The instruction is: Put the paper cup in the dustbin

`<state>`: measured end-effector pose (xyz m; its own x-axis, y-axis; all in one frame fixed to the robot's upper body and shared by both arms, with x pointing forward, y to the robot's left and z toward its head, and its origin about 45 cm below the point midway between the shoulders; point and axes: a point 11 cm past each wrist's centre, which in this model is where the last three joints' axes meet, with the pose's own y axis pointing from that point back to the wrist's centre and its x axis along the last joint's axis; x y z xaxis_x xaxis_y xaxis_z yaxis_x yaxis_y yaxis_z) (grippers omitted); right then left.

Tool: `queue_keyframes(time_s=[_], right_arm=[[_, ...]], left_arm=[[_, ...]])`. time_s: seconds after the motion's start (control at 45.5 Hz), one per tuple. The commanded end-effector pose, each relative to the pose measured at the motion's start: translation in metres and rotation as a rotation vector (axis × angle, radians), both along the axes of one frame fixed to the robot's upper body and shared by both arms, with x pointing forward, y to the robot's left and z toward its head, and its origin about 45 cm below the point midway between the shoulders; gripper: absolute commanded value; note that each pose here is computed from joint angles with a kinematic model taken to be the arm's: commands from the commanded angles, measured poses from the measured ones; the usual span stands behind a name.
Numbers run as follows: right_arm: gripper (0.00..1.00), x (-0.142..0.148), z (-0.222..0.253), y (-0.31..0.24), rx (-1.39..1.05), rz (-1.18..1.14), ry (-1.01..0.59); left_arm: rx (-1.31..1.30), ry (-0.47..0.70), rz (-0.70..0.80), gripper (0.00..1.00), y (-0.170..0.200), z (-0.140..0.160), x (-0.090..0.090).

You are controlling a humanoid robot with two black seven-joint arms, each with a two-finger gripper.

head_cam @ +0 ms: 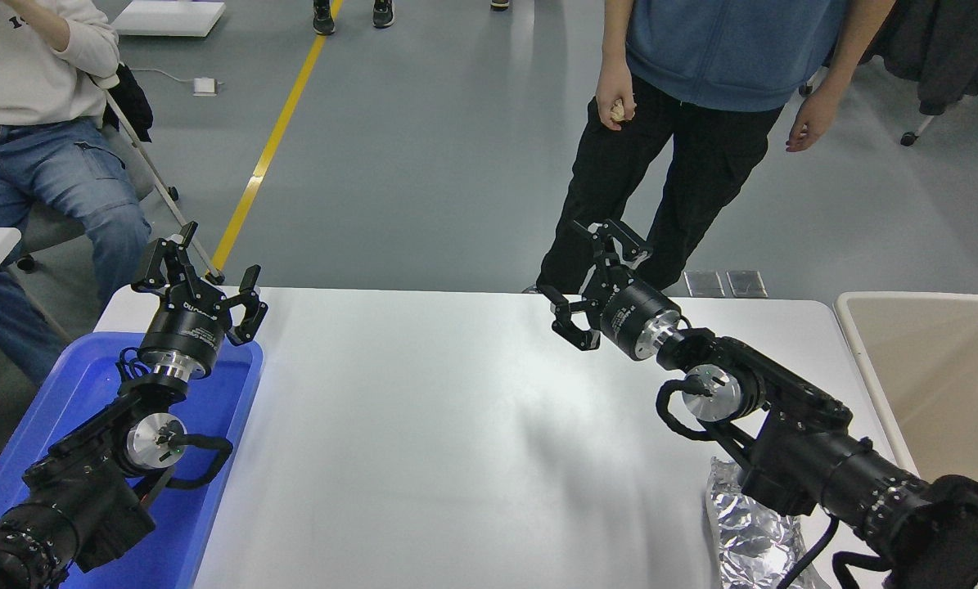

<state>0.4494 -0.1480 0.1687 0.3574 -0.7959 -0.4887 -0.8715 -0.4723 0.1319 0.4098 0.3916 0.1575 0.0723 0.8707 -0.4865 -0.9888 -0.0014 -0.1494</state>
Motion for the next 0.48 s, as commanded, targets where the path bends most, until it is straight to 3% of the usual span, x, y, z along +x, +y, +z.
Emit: queue_keyframes(time_s=[0.0,0.462], right_arm=[[1.00,0.010,0.001,-0.014,0.046,-0.096,0.017],[1.00,0.013,-0.019,-0.047,0.108,-0.221,0.097]], left_arm=[[-0.001,0.000,-0.001,1.00,-0.001,0.000,0.000],[-0.002,0.000,-0.002,1.00,-0.001,0.000,0.000]])
